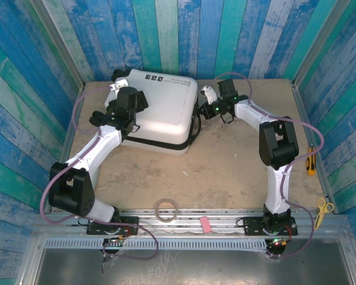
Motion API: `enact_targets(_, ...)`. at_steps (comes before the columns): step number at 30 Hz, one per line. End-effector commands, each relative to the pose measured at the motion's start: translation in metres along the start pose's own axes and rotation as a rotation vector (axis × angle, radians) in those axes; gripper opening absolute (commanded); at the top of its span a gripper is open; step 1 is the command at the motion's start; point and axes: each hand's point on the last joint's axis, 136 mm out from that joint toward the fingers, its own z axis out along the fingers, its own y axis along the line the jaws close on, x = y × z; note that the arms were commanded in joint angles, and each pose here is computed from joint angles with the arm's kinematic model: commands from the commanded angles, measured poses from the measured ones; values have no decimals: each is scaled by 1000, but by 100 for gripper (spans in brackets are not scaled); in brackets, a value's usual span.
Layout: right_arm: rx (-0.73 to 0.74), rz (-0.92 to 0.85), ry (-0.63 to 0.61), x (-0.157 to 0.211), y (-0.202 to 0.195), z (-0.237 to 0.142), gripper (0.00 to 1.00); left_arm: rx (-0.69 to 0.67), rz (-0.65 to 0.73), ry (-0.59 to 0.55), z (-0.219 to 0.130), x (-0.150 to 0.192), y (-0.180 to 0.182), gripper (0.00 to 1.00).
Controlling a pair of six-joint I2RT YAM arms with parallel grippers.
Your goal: Pack the luggage
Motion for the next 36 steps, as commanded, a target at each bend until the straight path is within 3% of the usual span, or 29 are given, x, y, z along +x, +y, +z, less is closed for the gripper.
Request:
enact_targets(1,67,-101,-28,-5,-23,-17,7,-263,170,606,-9,179,82,94)
enact_targets(11,111,-299,1,0,-27,-22,1,-247,167,606,-9,179,79,94)
enact_targets(27,231,-139,-69,-22,-56,-14,0,-250,171,613,-8,182,80,94)
enact_targets(36,304,40,-106,-31,-78,-16,0,-254,175,616,-7,184,81,94)
